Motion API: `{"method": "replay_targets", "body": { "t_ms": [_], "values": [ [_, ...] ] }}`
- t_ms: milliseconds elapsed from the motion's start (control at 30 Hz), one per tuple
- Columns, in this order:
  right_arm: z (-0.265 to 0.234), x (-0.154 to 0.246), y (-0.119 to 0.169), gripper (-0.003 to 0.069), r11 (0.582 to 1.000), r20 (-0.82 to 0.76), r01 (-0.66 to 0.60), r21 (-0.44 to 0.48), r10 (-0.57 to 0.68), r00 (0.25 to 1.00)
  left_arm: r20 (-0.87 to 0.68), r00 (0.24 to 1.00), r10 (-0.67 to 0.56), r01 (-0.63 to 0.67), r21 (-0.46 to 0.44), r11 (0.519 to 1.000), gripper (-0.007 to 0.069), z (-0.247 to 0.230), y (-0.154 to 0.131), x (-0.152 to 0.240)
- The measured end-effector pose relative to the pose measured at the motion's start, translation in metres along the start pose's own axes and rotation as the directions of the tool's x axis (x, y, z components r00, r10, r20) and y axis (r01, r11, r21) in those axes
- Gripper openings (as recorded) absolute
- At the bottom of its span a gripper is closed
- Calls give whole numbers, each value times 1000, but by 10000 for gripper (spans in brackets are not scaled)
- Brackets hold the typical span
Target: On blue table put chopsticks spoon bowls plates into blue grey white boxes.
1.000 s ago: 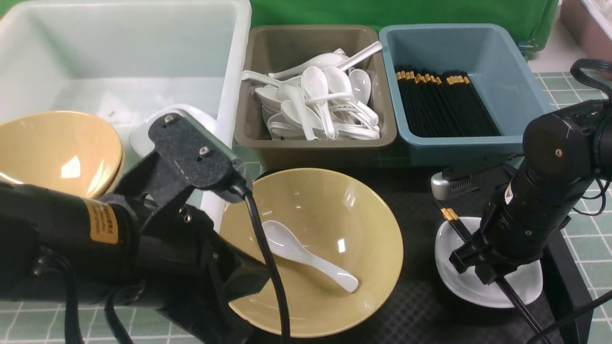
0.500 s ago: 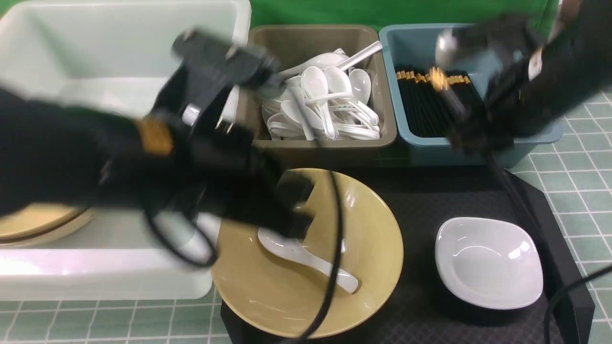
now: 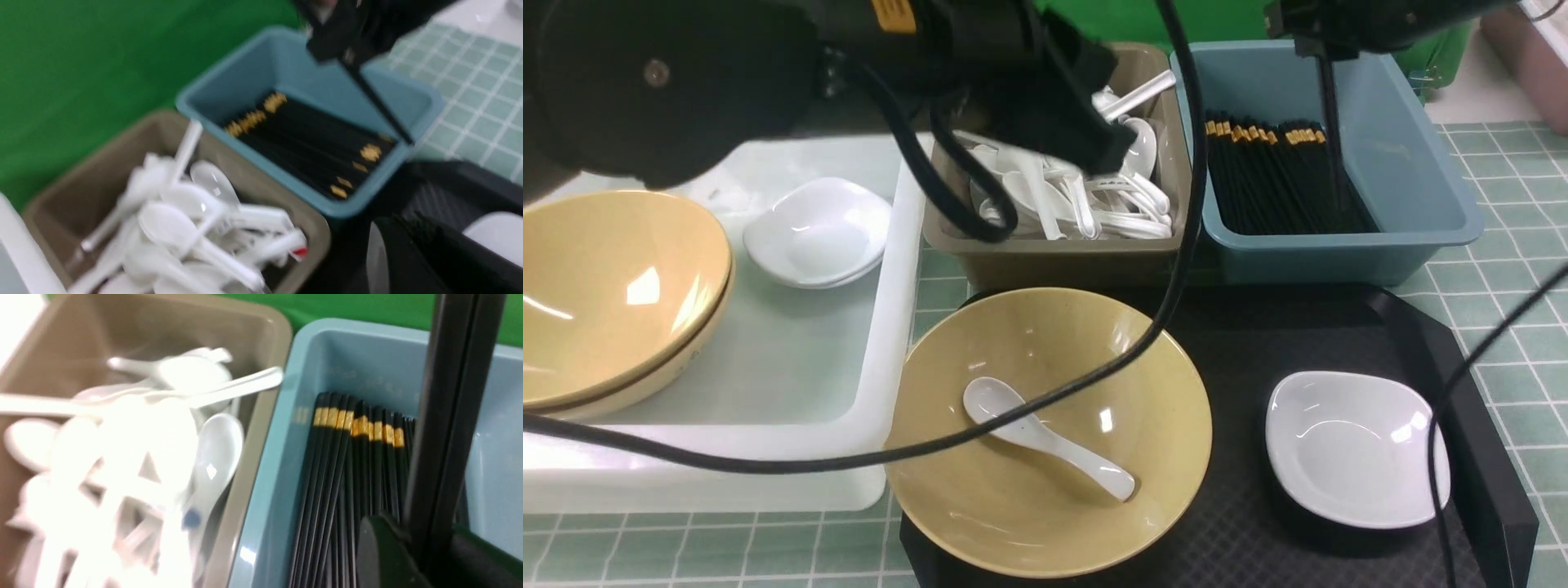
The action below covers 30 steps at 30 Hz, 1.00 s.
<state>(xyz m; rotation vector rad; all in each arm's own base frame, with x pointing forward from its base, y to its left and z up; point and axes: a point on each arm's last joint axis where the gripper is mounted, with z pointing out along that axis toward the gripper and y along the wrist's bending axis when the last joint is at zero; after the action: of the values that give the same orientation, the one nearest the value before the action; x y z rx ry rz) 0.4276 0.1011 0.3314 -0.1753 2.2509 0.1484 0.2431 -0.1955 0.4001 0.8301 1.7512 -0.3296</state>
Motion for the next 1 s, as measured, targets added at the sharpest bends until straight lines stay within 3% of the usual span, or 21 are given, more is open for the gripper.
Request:
{"method": "replay_targets", "body": {
  "t_ms": [400,500,733,1000],
  "values": [
    [90,17,-17,164,998,-61,-58,32,60,996,-157,988,12,-6,35,999,1,-15,-2,10],
    [97,21,-19,215,997,-96,-67,37,70,993,-176,984,12,-5,41,999,1,-24,-2,10],
    [72,12,-20,390,997,-217,-52,52,62,974,-216,976,-2,13,48,999,1,-54,-3,8],
    [9,3,4,411,984,-385,174,-45,-178,906,-332,943,6,16,66,998,1,-112,-5,17]
  ]
}}
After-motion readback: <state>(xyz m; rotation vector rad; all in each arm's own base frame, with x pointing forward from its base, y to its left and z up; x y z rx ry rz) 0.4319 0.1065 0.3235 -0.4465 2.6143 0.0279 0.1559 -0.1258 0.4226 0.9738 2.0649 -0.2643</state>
